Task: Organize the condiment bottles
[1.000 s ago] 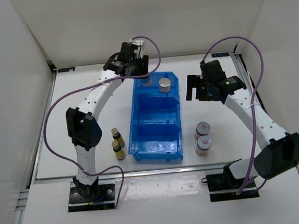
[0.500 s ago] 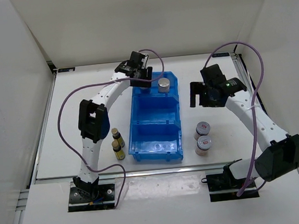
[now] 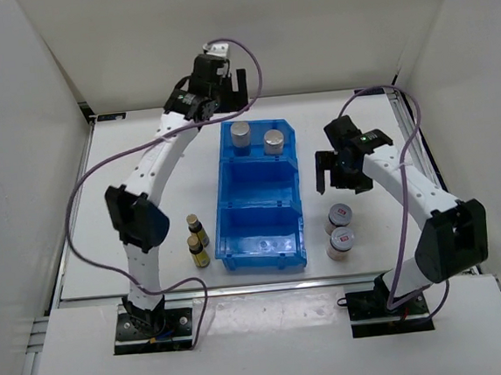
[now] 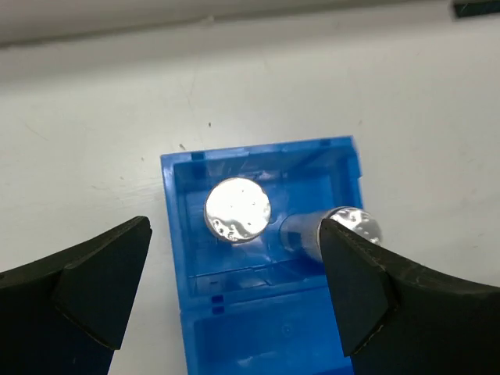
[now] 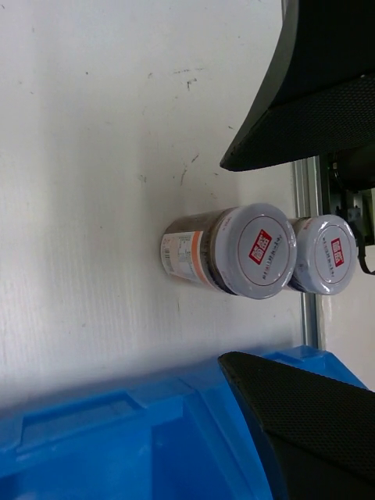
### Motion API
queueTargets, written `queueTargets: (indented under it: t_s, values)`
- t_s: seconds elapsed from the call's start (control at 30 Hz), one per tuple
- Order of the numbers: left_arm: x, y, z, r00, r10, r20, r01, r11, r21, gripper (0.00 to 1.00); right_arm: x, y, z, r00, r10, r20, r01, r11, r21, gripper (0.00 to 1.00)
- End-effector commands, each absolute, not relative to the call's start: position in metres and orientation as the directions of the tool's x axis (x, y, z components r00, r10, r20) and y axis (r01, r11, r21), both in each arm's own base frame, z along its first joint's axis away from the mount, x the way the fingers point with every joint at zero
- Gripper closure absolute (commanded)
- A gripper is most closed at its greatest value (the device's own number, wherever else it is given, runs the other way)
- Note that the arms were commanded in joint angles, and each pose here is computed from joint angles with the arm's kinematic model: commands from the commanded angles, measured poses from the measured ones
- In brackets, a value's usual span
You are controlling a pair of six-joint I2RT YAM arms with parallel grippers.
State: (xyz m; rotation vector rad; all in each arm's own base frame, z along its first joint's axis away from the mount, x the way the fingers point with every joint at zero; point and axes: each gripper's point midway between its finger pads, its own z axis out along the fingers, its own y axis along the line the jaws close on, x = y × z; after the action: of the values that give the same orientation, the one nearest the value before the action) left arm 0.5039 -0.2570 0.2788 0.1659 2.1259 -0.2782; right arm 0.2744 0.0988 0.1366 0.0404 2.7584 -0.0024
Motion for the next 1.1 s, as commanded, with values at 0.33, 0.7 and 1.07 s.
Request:
queueTargets:
  t_s: [0.33,0.7,1.07]
  values:
    - [0.375,-0.132,0.309,-0.484,0.054,-0.873,0.034,0.998,0.043,0.00,0.238,0.107,0.091,-0.982,-0.002,-0.189,0.026,0.989,-0.145,0.01]
    - [0.302,-0.077,0.228,-0.609,0.099,-0.787,-0.042,0.987,0.156,0.00,0.227,0.100,0.075,-0.993,-0.009,-0.117,0.015,0.978,-0.207,0.07]
    - [0.313,-0.081,0.227,-0.618,0.076,-0.782,-0.074,0.985,0.154,0.00,0.218,0.085,0.066,-0.998,0.015,-0.055,0.032,0.945,-0.325,0.68]
